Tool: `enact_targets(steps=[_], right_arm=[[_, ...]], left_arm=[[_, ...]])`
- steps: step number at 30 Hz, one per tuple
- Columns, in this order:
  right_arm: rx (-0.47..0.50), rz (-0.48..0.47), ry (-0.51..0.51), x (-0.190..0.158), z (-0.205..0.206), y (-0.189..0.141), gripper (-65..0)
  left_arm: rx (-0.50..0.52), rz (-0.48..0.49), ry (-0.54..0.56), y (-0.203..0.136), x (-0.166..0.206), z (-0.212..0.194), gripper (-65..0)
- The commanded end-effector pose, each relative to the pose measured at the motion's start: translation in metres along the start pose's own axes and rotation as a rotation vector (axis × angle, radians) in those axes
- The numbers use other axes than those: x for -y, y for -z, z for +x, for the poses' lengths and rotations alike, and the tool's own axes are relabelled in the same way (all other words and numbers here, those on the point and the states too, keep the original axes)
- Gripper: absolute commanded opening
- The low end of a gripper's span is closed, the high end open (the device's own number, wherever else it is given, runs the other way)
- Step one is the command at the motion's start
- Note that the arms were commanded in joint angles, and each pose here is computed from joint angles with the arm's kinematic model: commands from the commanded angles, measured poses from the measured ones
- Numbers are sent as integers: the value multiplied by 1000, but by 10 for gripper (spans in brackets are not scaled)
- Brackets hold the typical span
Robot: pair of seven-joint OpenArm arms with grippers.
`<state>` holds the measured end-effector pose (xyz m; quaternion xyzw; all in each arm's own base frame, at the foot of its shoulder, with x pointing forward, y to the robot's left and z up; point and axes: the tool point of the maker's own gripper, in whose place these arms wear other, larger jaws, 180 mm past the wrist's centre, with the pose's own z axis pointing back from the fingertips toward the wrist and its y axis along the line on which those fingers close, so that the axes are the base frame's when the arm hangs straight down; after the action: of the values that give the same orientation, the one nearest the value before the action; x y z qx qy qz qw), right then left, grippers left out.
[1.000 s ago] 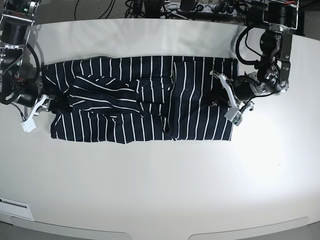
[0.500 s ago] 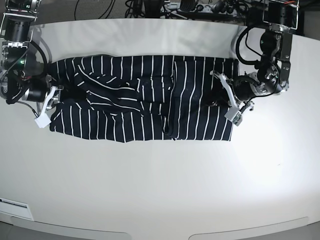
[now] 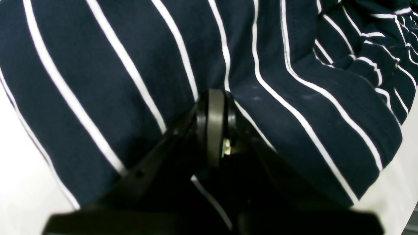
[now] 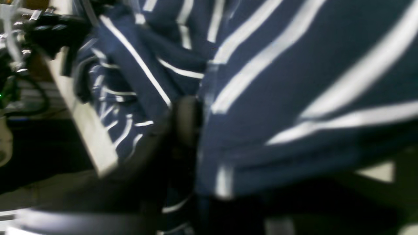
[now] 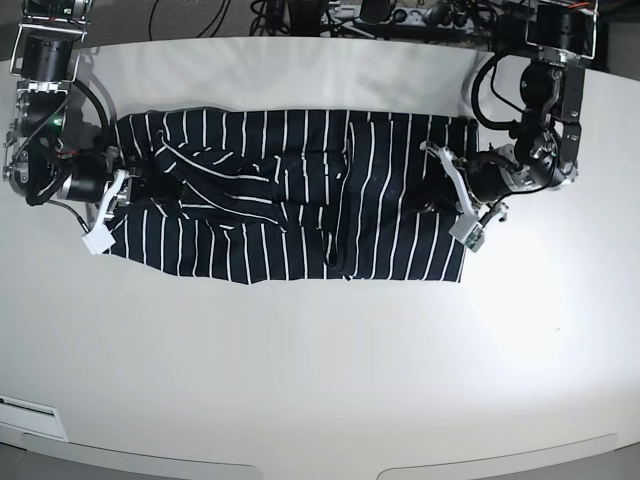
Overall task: Fold the T-shirt properly
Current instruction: 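Grasp the shirt edge with the right gripper and drag it toward the left gripper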
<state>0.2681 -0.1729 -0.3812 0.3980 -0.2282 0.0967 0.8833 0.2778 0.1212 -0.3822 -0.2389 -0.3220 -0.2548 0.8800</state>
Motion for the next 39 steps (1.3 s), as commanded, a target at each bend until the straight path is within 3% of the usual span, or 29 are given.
enact_targets(steps=[1,2,7,12,14,22,28,32,35,39], right_arm=[[40,-12,-32,0,17,-7,-610],[36,-27,-35,3,16,-7,-650],[29,-108,-56,17,16,-10,-650],[-26,-210,-103,34,20,-16,-650],[-30,-256,-132,41,31,-22,-650],[0,-589,-168,85,88,-77,-650],[124,-770,-193,79,132,-109,-650],[246,-765,-239,43,159,-115,-650],[325,-640,-313,-1,174,-106,-650],[335,-457,-421,-47,174,-88,-650]], left_arm=[[-86,51,15,-4,-13,-14,-650],[-65,39,6,-4,-12,-7,-650],[64,-61,-54,-6,1,31,-647],[128,-129,-38,-11,7,63,-391],[131,-125,-21,-13,4,72,-348],[127,-98,-17,-15,-2,71,-349],[83,-67,-25,-9,-2,44,-349],[65,-59,-42,-6,2,25,-349],[53,-65,-55,-5,5,17,-349],[53,-71,-62,-4,8,15,-349]])
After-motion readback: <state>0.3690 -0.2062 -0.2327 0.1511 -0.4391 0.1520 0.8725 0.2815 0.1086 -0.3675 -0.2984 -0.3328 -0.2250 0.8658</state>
